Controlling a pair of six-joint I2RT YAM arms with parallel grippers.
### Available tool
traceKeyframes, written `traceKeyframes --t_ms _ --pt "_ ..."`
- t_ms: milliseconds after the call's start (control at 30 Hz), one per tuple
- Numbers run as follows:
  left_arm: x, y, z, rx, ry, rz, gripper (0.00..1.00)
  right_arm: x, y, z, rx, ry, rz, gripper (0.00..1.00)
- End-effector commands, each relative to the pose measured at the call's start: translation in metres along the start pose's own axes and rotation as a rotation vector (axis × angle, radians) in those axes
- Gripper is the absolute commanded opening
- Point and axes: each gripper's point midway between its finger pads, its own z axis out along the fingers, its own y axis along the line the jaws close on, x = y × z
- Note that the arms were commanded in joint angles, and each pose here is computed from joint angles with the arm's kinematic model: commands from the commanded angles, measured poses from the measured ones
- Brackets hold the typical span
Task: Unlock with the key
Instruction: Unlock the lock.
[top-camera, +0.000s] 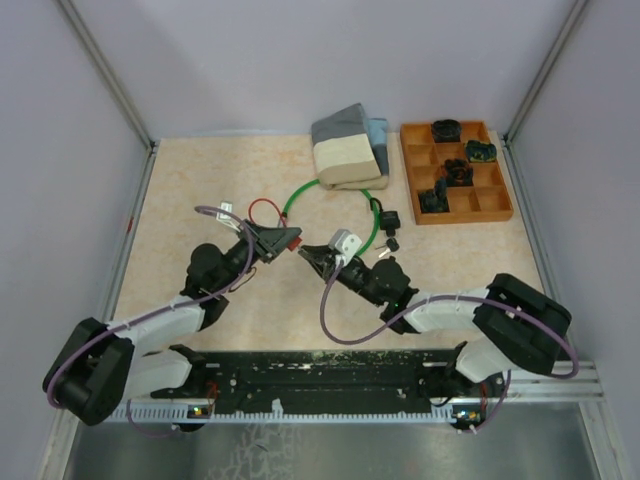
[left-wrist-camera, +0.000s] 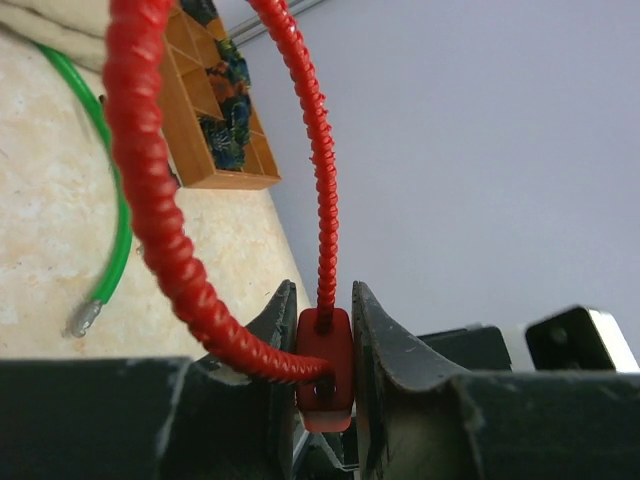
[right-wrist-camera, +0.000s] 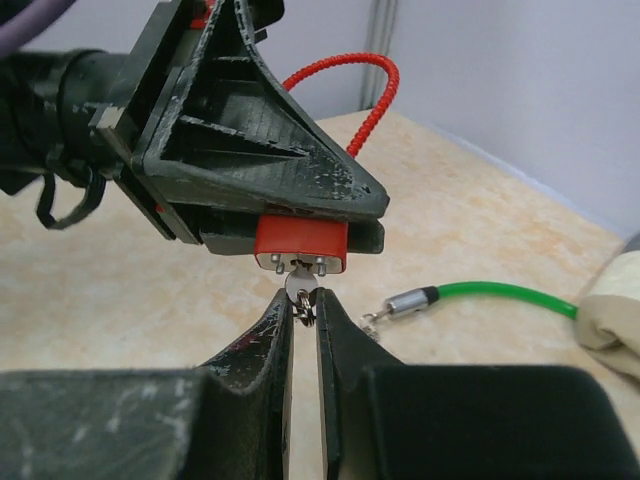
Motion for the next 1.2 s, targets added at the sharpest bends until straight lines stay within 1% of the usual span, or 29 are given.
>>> traceKeyframes --t_ms 0,167,300,400,567,833,1000,1033,1067,1167 --pt "0.011 -0.034 -0.014 0.171 0.033 0.037 0.04 -0.066 -0.017 0.004 0.008 -0.215 0.227 0.0" --pt "0.013 -0.043 -0.02 0.232 0.031 0.057 0.13 -0.076 -0.009 0.005 -0.052 -0.228 0.278 0.0" --pt "0.015 -0.049 -0.023 0.282 0.033 0.071 0.18 -0.077 -0.008 0.008 -0.076 -0.22 0.357 0.0" --pt "0.015 -0.054 -0.027 0.321 0.021 0.082 0.25 -0.075 -0.009 0.009 -0.094 -0.211 0.415 0.0" --pt "0.014 -0.057 -0.028 0.333 0.014 0.109 0.28 -0.069 -0.012 0.007 -0.103 -0.194 0.474 0.0" --pt "0.015 -0.06 -0.03 0.364 0.01 0.193 0.29 -0.065 -0.016 0.007 -0.164 -0.156 0.652 0.0" --pt "0.012 -0.059 -0.03 0.359 -0.012 0.23 0.24 -0.07 -0.013 0.003 -0.236 -0.151 0.706 0.0" --pt "0.011 -0.059 -0.03 0.358 -0.017 0.234 0.22 -0.07 -0.011 0.003 -0.248 -0.142 0.713 0.0" --pt "0.01 -0.059 -0.03 0.356 -0.024 0.234 0.19 -0.07 -0.009 0.002 -0.27 -0.133 0.714 0.05" --pt "0.006 -0.057 -0.029 0.342 -0.043 0.235 0.13 -0.071 -0.004 -0.002 -0.314 -0.117 0.703 0.23"
